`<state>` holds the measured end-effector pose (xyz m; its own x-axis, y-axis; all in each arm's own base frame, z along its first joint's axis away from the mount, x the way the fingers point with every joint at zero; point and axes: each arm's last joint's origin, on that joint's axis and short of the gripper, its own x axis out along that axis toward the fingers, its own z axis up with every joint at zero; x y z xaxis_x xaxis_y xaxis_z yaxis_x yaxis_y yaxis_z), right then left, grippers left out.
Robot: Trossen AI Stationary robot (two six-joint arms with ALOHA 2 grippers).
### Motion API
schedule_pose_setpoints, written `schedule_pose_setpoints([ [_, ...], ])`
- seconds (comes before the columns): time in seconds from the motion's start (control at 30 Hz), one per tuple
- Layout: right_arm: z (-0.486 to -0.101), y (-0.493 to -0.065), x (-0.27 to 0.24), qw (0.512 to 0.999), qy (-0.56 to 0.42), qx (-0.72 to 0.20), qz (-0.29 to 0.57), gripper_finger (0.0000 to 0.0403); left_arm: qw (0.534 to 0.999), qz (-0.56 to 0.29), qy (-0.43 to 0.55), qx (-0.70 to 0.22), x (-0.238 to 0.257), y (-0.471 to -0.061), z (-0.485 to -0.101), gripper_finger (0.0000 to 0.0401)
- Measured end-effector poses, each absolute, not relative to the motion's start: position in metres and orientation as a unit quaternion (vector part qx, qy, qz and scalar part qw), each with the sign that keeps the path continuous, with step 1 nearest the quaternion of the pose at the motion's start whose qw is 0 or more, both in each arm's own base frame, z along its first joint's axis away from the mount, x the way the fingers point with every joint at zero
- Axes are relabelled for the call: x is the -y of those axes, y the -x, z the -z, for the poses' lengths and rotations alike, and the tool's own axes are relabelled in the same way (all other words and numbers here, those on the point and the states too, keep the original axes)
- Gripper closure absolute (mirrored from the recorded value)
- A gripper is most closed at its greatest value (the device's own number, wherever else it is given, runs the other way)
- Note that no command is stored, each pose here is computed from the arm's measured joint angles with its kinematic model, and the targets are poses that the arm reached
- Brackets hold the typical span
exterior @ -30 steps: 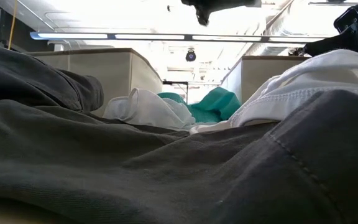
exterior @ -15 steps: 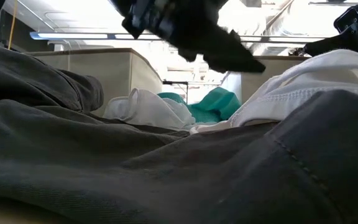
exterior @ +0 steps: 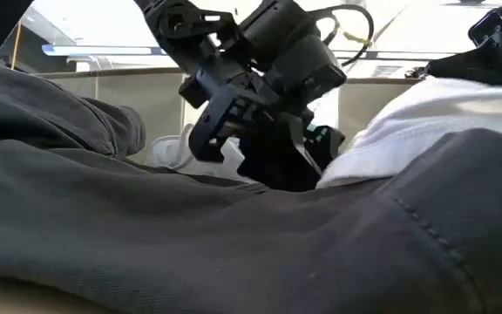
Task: Sort clothes
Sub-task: Put the white boxer into the left laundry organizer
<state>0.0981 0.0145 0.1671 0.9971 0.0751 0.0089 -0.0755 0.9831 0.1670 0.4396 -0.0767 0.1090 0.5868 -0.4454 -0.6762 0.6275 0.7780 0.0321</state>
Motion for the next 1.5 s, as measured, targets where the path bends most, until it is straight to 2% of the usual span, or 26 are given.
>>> schedule_pose_setpoints([
  [0.13, -0.167, -0.098, -0.015, 0.996, -0.084, 0.001, -0.038, 0.0402, 0.882, 0.302, -0.138, -0.334, 0.077, -0.439, -0.112, 0.0274],
  [0.27, -0.167, -0.098, -0.015, 0.996, -0.084, 0.001, -0.038, 0.0402, 0.894, 0.281, -0.158, -0.312, 0.075, -0.44, -0.132, 0.0371],
  [0.33, -0.167, -0.098, -0.015, 0.996, -0.084, 0.001, -0.038, 0.0402, 0.903, 0.268, -0.162, -0.294, 0.074, -0.44, -0.145, 0.0389],
  [0.43, -0.167, -0.098, -0.015, 0.996, -0.084, 0.001, -0.038, 0.0402, 0.918, 0.245, -0.171, -0.262, 0.072, -0.44, -0.168, 0.0383],
  [0.6, -0.167, -0.098, -0.015, 0.996, -0.084, 0.001, -0.038, 0.0402, 0.941, 0.216, -0.184, -0.183, 0.07, -0.434, -0.217, 0.0397],
  [1.0, -0.167, -0.098, -0.015, 0.996, -0.084, 0.001, -0.038, 0.0402, 0.968, 0.038, -0.237, -0.075, 0.059, -0.395, -0.321, 0.0399],
  [1.17, -0.167, -0.098, -0.015, 0.996, -0.084, 0.001, -0.038, 0.0402, 0.968, -0.018, -0.238, -0.072, 0.055, -0.386, -0.336, 0.04],
  [1.5, -0.167, -0.098, -0.015, 0.996, -0.084, 0.001, -0.038, 0.0402, 0.966, -0.047, -0.239, -0.092, 0.053, -0.385, -0.333, 0.04],
])
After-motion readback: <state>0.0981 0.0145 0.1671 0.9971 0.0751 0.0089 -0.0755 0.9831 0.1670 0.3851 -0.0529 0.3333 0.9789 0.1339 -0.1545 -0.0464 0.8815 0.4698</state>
